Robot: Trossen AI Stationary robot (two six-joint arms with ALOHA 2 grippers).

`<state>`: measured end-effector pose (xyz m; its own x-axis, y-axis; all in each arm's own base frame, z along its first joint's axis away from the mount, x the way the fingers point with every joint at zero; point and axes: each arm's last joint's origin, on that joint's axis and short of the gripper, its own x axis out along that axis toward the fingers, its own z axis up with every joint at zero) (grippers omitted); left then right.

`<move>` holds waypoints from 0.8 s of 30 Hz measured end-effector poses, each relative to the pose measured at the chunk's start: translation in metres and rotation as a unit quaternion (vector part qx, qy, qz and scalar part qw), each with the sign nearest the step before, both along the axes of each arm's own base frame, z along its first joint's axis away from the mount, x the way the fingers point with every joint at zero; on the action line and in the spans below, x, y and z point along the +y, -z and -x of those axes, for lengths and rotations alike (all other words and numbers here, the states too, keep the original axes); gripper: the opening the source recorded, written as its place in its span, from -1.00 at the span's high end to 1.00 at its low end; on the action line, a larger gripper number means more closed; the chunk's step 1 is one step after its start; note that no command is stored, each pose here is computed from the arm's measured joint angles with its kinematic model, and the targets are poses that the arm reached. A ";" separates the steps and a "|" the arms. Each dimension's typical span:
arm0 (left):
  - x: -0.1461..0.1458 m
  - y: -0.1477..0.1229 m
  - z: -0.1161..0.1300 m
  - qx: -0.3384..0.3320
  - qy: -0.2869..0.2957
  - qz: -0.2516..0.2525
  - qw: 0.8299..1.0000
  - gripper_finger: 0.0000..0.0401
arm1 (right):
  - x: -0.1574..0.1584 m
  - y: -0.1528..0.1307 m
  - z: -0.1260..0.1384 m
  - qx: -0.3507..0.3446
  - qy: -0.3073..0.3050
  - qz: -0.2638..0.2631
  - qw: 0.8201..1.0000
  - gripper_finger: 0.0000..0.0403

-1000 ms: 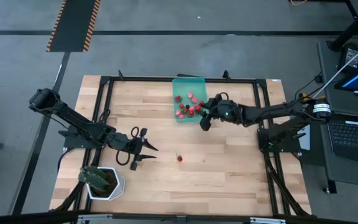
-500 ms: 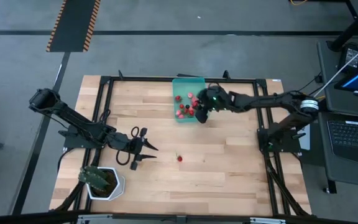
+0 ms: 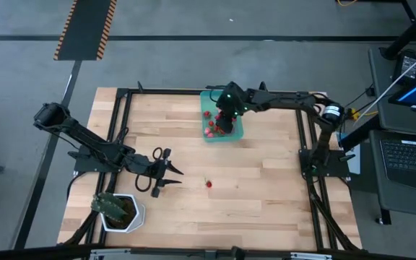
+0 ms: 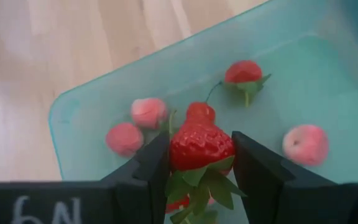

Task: Pick and placing Produce into tupperware
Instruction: Put the red strawberry into the blue bin

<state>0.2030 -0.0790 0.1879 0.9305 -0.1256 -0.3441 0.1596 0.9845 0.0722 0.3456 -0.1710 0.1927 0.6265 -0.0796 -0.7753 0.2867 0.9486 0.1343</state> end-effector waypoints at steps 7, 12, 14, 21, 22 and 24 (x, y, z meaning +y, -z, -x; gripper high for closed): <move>0.000 0.000 0.000 0.000 0.000 0.000 1.000 0.31 | -0.013 0.005 -0.015 0.038 -0.020 -0.015 0.999 0.28; 0.000 0.000 0.000 0.000 -0.001 0.001 1.000 0.31 | -0.019 0.013 -0.019 0.037 -0.019 -0.010 0.999 0.28; 0.000 0.000 0.000 0.000 0.000 0.001 1.000 0.31 | -0.024 0.014 -0.017 0.036 -0.014 -0.010 0.999 0.28; 0.000 0.000 0.000 -0.001 -0.001 0.003 1.000 0.31 | -0.034 0.014 -0.013 0.030 0.008 -0.011 0.999 0.28; 0.000 0.000 0.000 -0.001 -0.001 0.003 1.000 0.31 | -0.035 0.015 -0.013 0.027 0.013 -0.015 0.999 0.28; 0.000 0.000 0.000 -0.001 -0.001 0.003 1.000 0.31 | -0.037 0.016 -0.013 0.026 0.019 -0.017 0.999 0.28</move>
<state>0.2031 -0.0790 0.1881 0.9313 -0.1255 -0.3419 0.1573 0.9853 0.0668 0.3590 -0.2077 0.1763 0.5827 -0.0747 -0.8093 0.3296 0.9319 0.1512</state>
